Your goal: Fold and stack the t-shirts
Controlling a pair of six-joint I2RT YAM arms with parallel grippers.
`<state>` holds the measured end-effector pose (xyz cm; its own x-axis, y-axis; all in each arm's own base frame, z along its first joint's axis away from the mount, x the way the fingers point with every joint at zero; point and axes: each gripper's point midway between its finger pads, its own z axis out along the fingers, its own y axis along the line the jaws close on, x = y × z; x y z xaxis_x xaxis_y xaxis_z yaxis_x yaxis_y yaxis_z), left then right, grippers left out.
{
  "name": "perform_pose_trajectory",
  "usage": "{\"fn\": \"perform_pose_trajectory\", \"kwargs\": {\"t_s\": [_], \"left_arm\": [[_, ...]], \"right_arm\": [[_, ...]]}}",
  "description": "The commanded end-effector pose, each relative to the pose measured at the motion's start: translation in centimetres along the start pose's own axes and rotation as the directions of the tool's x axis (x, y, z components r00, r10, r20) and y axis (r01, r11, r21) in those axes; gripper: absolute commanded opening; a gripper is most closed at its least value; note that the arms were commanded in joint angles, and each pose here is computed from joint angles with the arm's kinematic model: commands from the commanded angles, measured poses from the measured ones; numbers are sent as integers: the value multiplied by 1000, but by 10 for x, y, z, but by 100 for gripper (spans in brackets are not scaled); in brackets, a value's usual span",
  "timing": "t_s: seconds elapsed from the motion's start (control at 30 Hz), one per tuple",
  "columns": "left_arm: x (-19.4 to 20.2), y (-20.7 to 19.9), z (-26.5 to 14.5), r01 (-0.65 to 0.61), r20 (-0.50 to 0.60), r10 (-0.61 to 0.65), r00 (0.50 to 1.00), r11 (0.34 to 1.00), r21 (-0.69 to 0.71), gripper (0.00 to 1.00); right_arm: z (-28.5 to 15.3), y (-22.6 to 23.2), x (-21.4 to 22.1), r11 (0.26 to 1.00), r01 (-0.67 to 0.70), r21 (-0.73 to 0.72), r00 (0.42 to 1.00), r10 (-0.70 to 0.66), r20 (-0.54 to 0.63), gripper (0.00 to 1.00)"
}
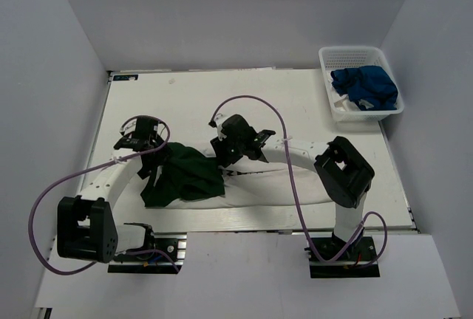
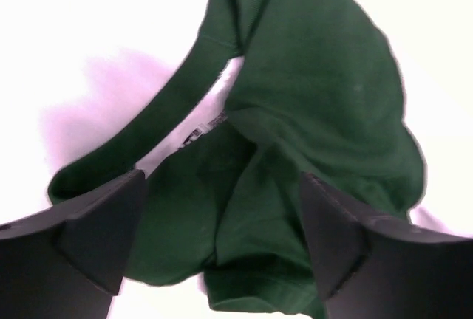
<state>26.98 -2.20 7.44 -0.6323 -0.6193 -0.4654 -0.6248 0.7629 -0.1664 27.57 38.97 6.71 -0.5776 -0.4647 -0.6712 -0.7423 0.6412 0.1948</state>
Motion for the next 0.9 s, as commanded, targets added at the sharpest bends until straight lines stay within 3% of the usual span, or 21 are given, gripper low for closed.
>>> {"fn": "perform_pose_trajectory", "kwargs": {"t_s": [0.0,0.1,0.13,0.17,0.2,0.27,0.33,0.43,0.67,0.8,0.87], "left_arm": [[-14,-3,-10,16,19,-16,1000,1000,-10,96],[-19,-11,-20,19,11,-20,1000,1000,16,96],[-23,-16,-28,4,22,-5,1000,999,54,99],[-18,-23,-33,-9,-6,10,1000,995,102,99],[-21,-33,-41,-26,-1,26,1000,987,158,99],[-6,-64,-62,-162,-24,184,983,915,371,99],[12,-91,-82,-193,-61,274,960,802,565,99],[37,-101,-86,-188,-110,345,932,720,668,99],[93,-105,-66,-130,-196,386,901,673,728,99],[121,-122,-71,-95,-232,462,856,581,808,99],[130,-114,-65,-107,-241,477,845,593,798,99]], "right_arm": [[-20,11,-26,999,30,-35,998,-28,58,55],[-32,14,-36,999,34,-41,996,-30,88,57],[-38,16,-40,998,35,-48,994,-30,101,62],[-41,18,-42,998,35,-52,994,-29,109,69],[-48,17,-45,998,28,-51,992,-22,123,90],[-52,16,-43,999,13,-42,993,-8,119,90],[-61,4,-43,1000,0,8,991,-1,131,90],[-70,-31,-27,986,-48,158,991,27,133,90],[-98,-95,6,929,-195,315,978,160,132,90],[-109,-111,21,907,-247,342,968,212,136,90],[-114,-121,29,889,-257,380,966,224,128,90]]}}
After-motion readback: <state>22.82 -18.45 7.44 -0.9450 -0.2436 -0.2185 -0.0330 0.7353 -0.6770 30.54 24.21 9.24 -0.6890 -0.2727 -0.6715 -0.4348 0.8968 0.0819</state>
